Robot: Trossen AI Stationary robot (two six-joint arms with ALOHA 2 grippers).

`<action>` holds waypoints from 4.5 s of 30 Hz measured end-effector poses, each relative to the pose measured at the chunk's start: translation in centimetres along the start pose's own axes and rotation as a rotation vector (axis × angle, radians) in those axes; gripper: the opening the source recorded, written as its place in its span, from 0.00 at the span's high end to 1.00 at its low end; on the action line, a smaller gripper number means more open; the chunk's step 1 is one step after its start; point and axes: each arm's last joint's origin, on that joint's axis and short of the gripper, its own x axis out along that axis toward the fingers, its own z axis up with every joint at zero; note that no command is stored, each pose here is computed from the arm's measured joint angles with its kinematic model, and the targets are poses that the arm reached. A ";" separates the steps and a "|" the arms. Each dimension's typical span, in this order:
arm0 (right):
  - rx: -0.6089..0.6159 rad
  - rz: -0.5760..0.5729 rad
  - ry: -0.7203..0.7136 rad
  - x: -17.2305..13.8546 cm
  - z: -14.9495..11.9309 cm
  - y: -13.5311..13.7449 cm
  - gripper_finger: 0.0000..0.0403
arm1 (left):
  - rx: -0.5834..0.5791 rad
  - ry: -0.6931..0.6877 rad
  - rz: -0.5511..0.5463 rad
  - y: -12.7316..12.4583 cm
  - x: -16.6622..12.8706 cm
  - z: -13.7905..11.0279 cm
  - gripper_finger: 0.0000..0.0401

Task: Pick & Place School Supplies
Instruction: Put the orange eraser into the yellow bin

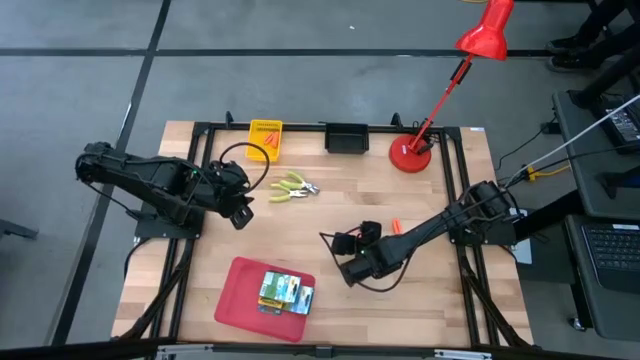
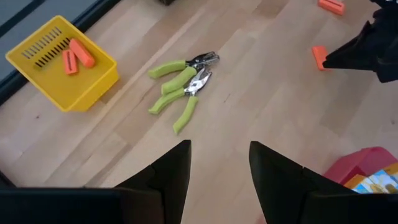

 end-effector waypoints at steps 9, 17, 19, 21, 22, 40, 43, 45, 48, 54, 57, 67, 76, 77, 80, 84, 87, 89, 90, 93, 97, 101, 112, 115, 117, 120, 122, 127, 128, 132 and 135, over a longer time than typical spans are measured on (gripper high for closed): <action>0.040 -0.105 0.154 -0.1 1.4 0.7 0.58 | 0.018 0.003 -0.016 0.1 -0.2 0.0 0.60; 0.102 -0.280 0.303 0.7 3.1 0.9 0.60 | 0.059 -0.046 -0.042 0.6 -0.9 0.2 0.60; 0.115 -0.348 0.317 0.9 3.6 0.6 0.61 | 0.059 -0.073 -0.045 0.8 -1.2 0.2 0.60; 0.131 -0.385 0.314 1.1 4.2 0.6 0.61 | 0.060 -0.101 -0.044 1.1 -1.5 0.3 0.60; 0.144 -0.387 0.312 1.3 4.5 0.7 0.61 | 0.061 -0.117 -0.046 1.3 -1.7 0.3 0.60; 0.263 -0.373 0.328 2.9 6.6 2.0 0.61 | 0.011 -0.245 -0.081 3.7 -4.2 0.2 0.61; 0.265 -0.362 0.333 2.9 6.3 2.0 0.61 | 0.013 -0.248 -0.082 3.8 -4.2 0.2 0.62; 0.261 -0.365 0.331 2.9 6.1 1.9 0.61 | 0.014 -0.247 -0.081 3.8 -4.2 0.2 0.62; 0.257 -0.367 0.324 3.2 5.9 1.9 0.61 | 0.015 -0.244 -0.085 3.8 -4.2 0.2 0.62; 0.237 -0.363 0.326 3.1 5.2 1.7 0.61 | 0.009 -0.223 -0.109 3.7 -4.2 0.1 0.62; 0.211 -0.368 0.329 2.7 4.5 1.3 0.61 | 0.001 -0.226 -0.115 3.7 -4.2 0.2 0.62; 0.182 -0.399 0.346 2.3 3.6 0.7 0.61 | -0.022 -0.247 -0.150 3.4 -4.3 0.5 0.63; 0.179 -0.400 0.312 2.8 3.6 0.6 0.61 | -0.033 -0.220 -0.201 3.2 -4.4 0.5 0.63; 0.179 -0.400 0.312 2.9 3.6 0.6 0.61 | -0.034 -0.217 -0.204 3.1 -4.4 0.5 0.63; 0.178 -0.402 0.311 3.0 3.5 0.6 0.62 | -0.033 -0.216 -0.206 3.1 -4.4 0.5 0.63; 0.179 -0.407 0.308 3.0 3.5 0.5 0.70 | -0.035 -0.227 -0.191 3.2 -4.4 0.5 0.63; 0.172 -0.403 0.295 3.0 3.4 0.4 0.82 | -0.033 -0.235 -0.190 3.5 -4.6 0.4 0.63; 0.172 -0.395 0.284 2.9 3.2 0.3 0.91 | -0.025 -0.223 -0.199 3.6 -4.6 0.3 0.63; 0.169 -0.388 0.278 2.8 3.1 0.3 0.92 | -0.019 -0.210 -0.205 3.6 -4.6 0.3 0.63; 0.156 -0.355 0.252 2.6 2.8 0.6 0.91 | -0.011 -0.169 -0.188 3.9 -4.5 -0.1 0.63; 0.087 -0.118 0.200 1.0 1.7 3.0 0.92 | 0.018 -0.069 -0.154 4.5 -4.3 -0.9 0.63; -0.139 0.202 0.194 -2.8 0.4 6.4 0.92 | 0.068 -0.028 -0.238 4.4 -4.6 -1.1 0.63; -0.501 0.798 0.093 -15.6 1.1 14.6 0.92 | 0.071 -0.187 -0.627 2.1 -6.3 0.9 0.63; -0.527 0.821 0.043 -16.1 2.6 15.9 0.92 | 0.064 -0.226 -0.738 0.7 -6.4 1.8 0.62; -0.550 0.837 0.010 -16.5 3.4 16.6 0.92 | 0.066 -0.246 -0.790 -0.1 -6.3 2.3 0.60; -0.568 0.900 -0.022 -17.4 4.5 17.6 0.92 | 0.076 -0.258 -0.827 -1.1 -6.0 2.7 0.55; -0.590 0.912 -0.035 -17.5 4.6 17.7 0.92 | 0.087 -0.261 -0.844 -1.8 -5.7 3.0 0.51; -0.594 0.941 -0.047 -18.0 4.7 18.0 0.92 | 0.074 -0.315 -0.895 -2.9 -5.6 3.7 0.43; -0.596 0.941 -0.049 -18.0 4.7 18.0 0.92 | 0.077 -0.321 -0.916 -3.2 -5.5 3.9 0.42; -0.612 0.953 -0.084 -18.1 4.7 18.2 0.92 | 0.088 -0.311 -0.950 -4.4 -4.8 4.2 0.40; -0.610 0.965 -0.092 -18.3 4.8 18.2 0.92 | 0.091 -0.302 -0.952 -5.2 -4.2 4.4 0.42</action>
